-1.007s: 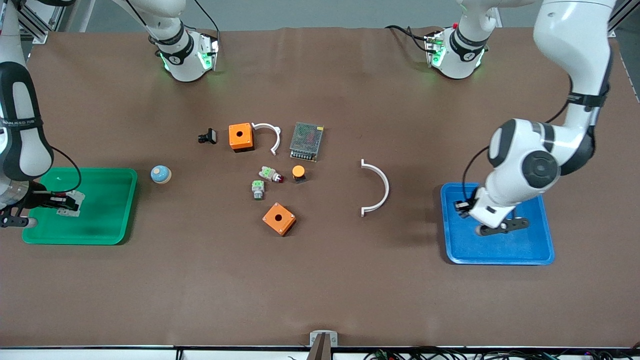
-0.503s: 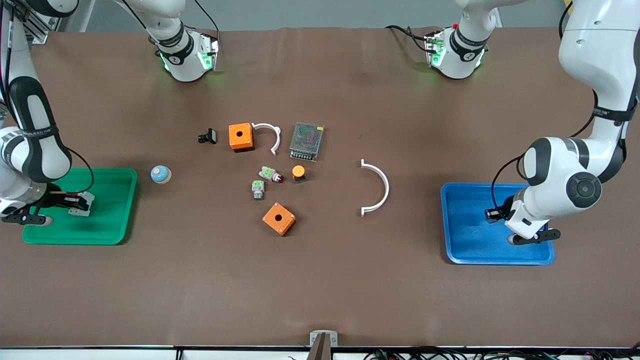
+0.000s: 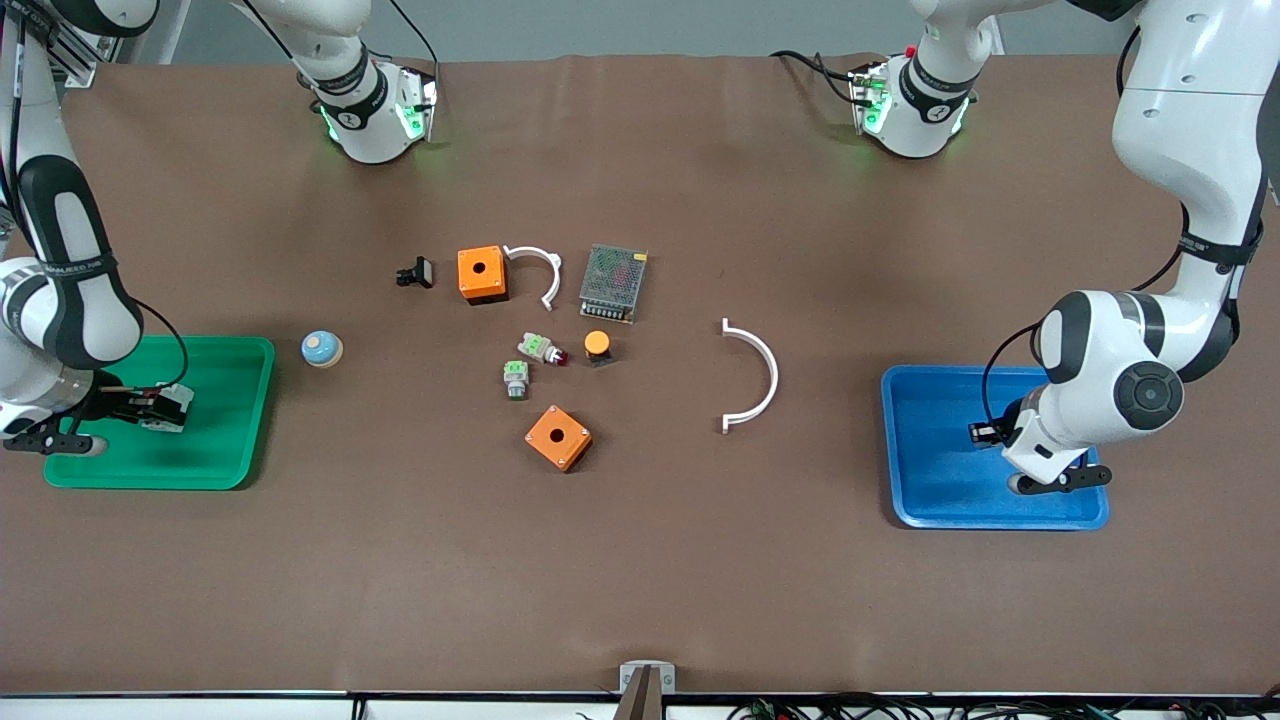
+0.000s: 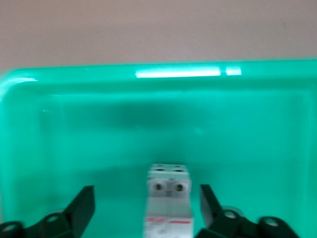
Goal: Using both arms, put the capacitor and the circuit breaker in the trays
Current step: 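Carry the capacitor into the blue tray while the right gripper places the breaker, then open both grippers and lift them away from the trays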
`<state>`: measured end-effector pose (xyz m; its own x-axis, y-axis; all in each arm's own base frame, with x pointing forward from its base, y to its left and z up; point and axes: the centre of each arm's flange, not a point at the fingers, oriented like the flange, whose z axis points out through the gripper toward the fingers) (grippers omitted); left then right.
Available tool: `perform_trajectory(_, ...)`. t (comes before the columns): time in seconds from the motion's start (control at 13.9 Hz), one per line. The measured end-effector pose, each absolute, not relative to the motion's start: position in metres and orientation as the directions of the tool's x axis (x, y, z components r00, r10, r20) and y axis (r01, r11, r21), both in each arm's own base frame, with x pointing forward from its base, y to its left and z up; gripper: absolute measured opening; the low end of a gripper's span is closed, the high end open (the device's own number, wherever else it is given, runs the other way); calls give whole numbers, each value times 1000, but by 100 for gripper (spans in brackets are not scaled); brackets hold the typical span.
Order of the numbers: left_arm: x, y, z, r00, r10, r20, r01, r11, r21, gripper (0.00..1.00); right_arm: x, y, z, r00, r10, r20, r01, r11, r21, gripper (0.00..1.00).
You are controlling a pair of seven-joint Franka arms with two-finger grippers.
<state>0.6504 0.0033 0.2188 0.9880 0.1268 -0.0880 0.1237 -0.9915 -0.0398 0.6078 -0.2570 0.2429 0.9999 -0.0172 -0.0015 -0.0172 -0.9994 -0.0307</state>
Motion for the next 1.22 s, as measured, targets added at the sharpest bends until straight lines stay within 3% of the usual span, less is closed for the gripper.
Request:
perform_trajectory(0.29,652,3,208,989,126,-76,124,-992,-31,34,656,-200,353,997,59,-53,58,-998,-31,100)
perform_trajectory(0.5,653,3,206,989,126,-75,124,-992,-30,34,666,-145,388,995,4,-97,1,-1000,-30,100)
perform_trajectory(0.79,658,3,218,991,126,-52,125,-992,-29,69,648,-89,442,977,-102,-185,-107,-994,-17,100)
perform_trajectory(1.01,655,5,273,989,127,-69,124,-991,-58,99,628,-69,495,979,-98,-177,-98,-995,13,100)
perform_trajectory(1.22,635,-4,354,988,109,-113,99,-991,-93,100,614,-47,529,985,-64,-161,-58,-997,40,100)
